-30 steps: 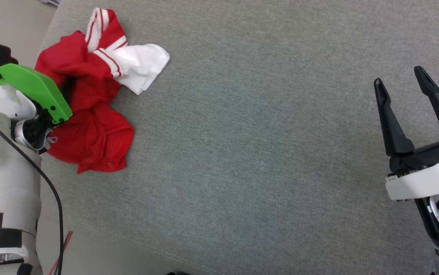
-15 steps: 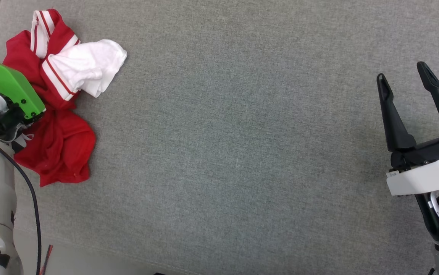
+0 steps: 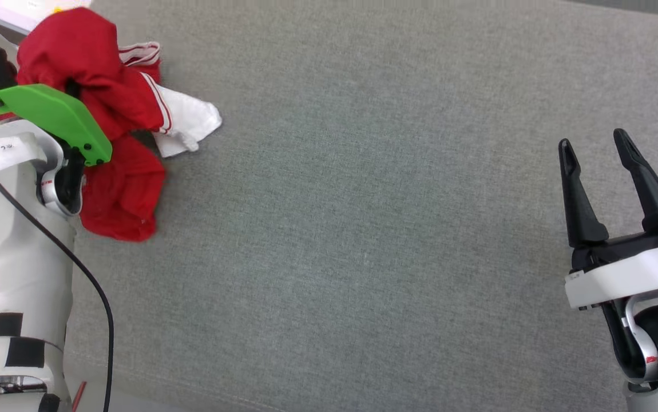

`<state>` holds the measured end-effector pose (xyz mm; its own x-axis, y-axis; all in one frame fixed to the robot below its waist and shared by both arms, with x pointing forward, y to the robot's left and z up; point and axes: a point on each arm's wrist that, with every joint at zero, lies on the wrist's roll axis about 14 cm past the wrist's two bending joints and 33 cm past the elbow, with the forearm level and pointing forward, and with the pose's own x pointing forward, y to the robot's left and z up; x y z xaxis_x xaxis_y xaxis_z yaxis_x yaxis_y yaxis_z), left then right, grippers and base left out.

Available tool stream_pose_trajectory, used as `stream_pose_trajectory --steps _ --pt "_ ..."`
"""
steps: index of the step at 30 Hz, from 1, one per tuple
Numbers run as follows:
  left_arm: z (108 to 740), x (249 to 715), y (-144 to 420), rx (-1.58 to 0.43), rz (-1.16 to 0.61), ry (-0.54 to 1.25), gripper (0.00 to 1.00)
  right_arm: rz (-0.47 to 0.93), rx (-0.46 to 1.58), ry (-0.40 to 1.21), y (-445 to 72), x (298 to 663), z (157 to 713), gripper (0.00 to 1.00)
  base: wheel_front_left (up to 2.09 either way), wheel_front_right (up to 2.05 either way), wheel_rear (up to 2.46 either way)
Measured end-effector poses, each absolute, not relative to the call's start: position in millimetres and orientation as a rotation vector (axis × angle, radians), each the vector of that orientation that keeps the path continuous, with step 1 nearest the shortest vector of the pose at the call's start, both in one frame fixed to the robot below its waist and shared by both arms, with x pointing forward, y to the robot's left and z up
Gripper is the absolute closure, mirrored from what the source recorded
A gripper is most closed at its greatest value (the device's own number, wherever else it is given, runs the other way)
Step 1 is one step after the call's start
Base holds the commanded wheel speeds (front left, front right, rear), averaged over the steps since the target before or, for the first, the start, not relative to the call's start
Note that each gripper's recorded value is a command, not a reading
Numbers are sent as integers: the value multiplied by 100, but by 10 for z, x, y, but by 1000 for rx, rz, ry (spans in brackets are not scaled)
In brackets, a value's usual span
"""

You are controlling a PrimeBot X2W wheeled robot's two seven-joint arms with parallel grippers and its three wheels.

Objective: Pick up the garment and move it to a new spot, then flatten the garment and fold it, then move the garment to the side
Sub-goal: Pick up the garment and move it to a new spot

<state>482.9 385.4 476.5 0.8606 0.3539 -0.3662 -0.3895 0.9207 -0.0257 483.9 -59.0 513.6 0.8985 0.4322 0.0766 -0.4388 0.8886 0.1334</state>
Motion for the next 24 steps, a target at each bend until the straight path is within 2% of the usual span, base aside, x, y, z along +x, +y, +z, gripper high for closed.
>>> stream_pose_trajectory --steps 5,9,17,24 --pt "5326 4954 3570 -50 300 176 100 413 149 -83 -668 4712 5342 0 0 0 0" --pt "5462 5024 3108 -49 186 117 100 367 135 -92 -822 4580 5415 0 0 0 0" --pt "5321 5045 1742 -90 -152 157 100 210 108 -104 -1362 4310 5499 0 0 0 0" --pt "4942 4627 309 -108 -531 329 100 61 90 -112 -1872 4034 5551 0 0 0 0"
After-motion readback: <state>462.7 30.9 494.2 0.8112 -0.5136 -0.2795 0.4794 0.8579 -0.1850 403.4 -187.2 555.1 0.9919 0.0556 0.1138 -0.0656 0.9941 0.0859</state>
